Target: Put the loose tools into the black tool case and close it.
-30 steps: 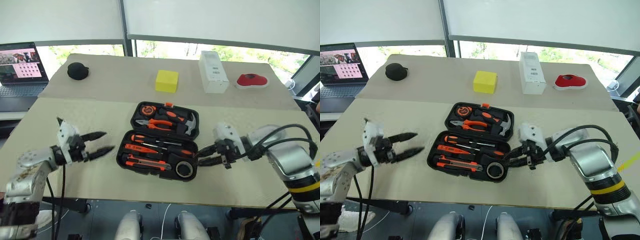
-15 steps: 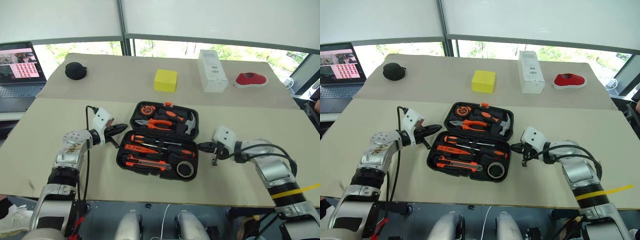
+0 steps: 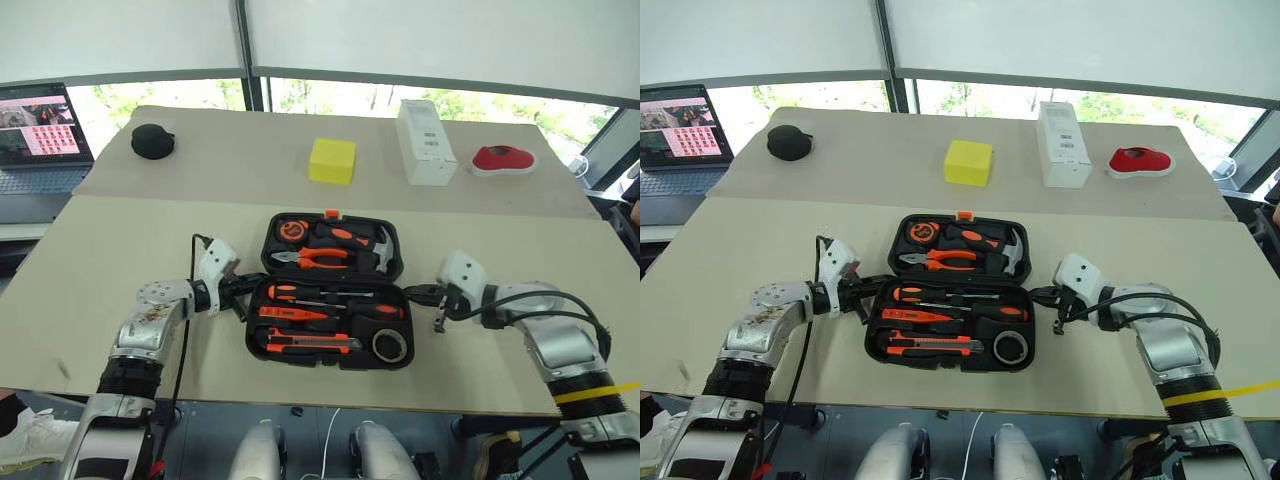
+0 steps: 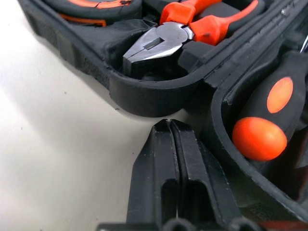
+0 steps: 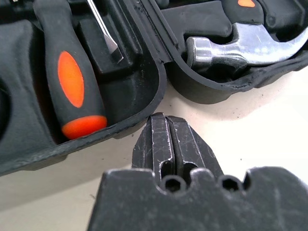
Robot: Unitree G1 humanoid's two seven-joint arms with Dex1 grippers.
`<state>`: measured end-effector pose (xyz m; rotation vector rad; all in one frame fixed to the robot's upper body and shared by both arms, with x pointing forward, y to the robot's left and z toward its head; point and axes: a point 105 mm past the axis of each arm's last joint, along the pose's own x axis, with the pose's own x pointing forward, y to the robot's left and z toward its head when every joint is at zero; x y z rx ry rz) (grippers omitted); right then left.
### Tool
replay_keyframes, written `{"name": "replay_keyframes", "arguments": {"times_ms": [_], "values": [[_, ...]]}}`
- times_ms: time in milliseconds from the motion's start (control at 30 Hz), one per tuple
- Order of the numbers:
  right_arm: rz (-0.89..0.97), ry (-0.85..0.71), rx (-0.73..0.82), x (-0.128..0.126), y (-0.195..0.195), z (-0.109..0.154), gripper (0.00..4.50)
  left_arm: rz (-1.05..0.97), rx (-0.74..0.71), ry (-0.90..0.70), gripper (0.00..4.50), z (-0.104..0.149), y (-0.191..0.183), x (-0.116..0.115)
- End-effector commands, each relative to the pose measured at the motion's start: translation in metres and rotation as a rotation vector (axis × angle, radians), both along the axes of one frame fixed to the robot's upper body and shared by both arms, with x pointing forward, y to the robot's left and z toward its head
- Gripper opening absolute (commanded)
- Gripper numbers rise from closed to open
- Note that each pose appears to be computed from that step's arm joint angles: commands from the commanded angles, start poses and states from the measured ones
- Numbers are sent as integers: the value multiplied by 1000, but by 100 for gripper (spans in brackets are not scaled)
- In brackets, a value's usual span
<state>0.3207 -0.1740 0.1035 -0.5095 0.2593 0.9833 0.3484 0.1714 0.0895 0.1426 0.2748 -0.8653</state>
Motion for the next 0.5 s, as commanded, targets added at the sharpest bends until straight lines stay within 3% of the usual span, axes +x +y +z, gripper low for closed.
{"name": "replay_keyframes", "arguments": {"times_ms": [33,167,300,333,500], "values": [[-4,-25,74,-4,-5,26,82,34,-18,-50,159,26,19,-2],[-69,58,117,-6,-18,38,227,124,-87,123,323,39,43,-10],[-123,351,187,-17,-23,43,359,126,-127,253,449,57,39,-20],[-150,388,205,-15,-23,45,391,173,-132,304,450,56,40,-16],[-405,502,233,16,-26,44,391,287,-201,411,450,57,21,6]]}}
